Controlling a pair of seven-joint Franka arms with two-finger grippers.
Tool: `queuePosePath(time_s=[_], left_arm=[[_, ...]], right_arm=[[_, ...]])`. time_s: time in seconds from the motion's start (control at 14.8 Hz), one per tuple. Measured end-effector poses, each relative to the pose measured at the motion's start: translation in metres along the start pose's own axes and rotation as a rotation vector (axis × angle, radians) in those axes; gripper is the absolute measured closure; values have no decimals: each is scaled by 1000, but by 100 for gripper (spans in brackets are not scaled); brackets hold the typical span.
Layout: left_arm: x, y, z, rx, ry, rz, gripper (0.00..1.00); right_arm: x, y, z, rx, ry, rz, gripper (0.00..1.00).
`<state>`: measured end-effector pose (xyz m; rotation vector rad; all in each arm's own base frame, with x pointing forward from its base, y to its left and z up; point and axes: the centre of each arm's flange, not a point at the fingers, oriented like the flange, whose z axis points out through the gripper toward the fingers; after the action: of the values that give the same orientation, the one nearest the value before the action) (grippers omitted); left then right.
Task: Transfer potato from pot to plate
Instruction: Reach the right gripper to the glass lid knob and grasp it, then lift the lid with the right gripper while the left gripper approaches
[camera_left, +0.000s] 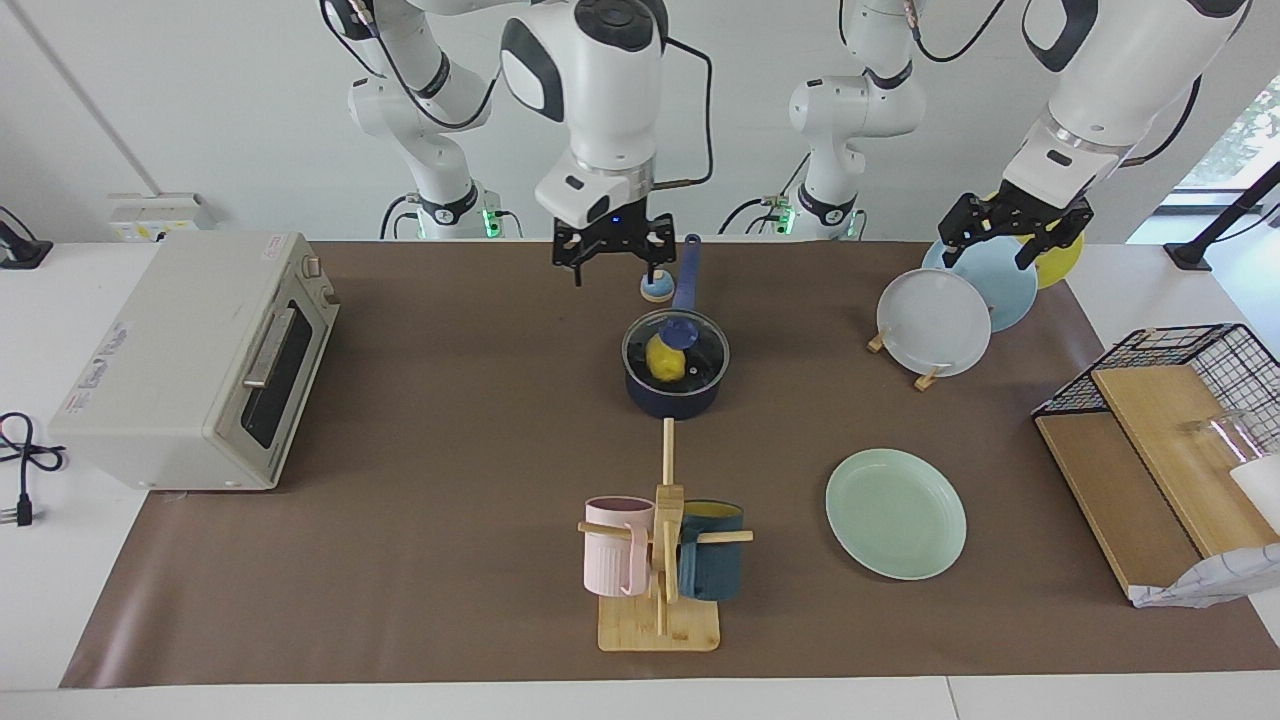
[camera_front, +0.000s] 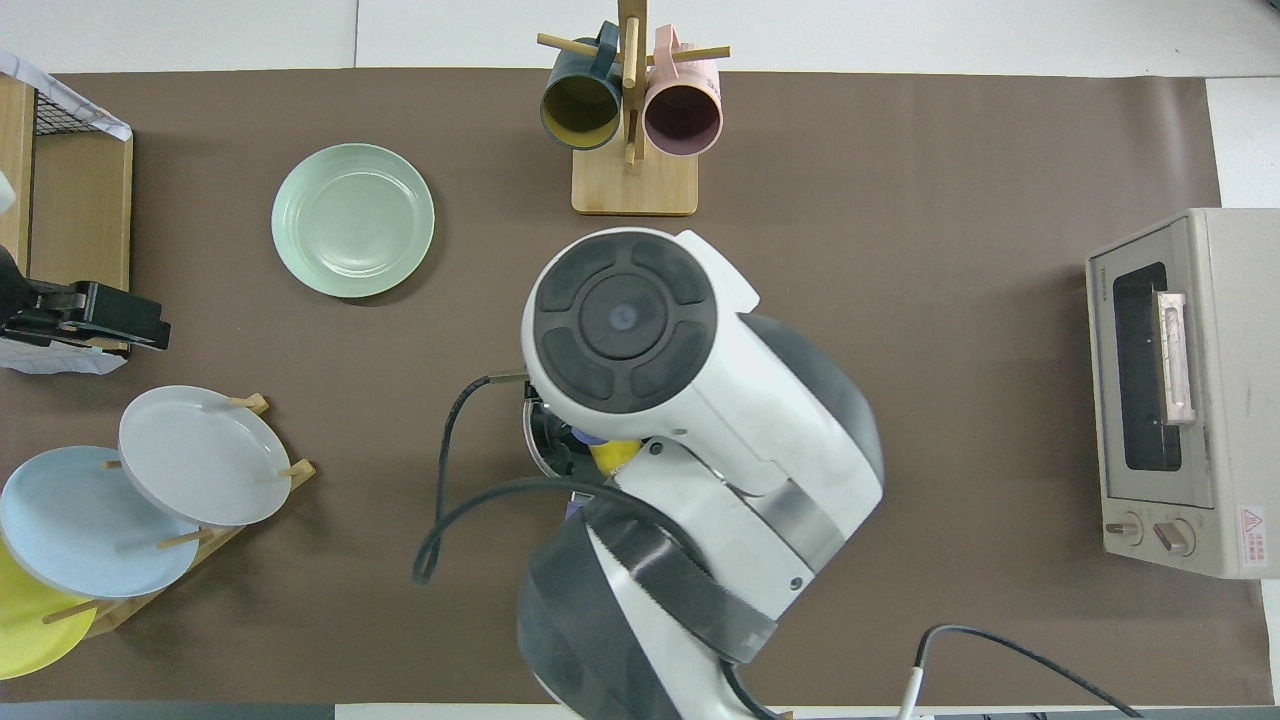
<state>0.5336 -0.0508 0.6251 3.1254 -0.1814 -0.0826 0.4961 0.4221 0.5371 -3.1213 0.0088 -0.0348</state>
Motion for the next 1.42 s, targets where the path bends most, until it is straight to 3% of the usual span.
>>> queuePosePath(time_s=[0.27,0.47,1.15,1.42], left_arm=[[0,0,0,0,0,0,0],[0,0,0,0,0,0,0],[0,0,0,0,0,0,0],[0,0,0,0,0,0,0]], right_arm=[[-1,-21,64,-5,9,-36,0],[-3,-23,101,-53,34,-80,0],[-12,-25,131,-54,26,-103,0],[-17,-28,132,-54,22,-112,7]])
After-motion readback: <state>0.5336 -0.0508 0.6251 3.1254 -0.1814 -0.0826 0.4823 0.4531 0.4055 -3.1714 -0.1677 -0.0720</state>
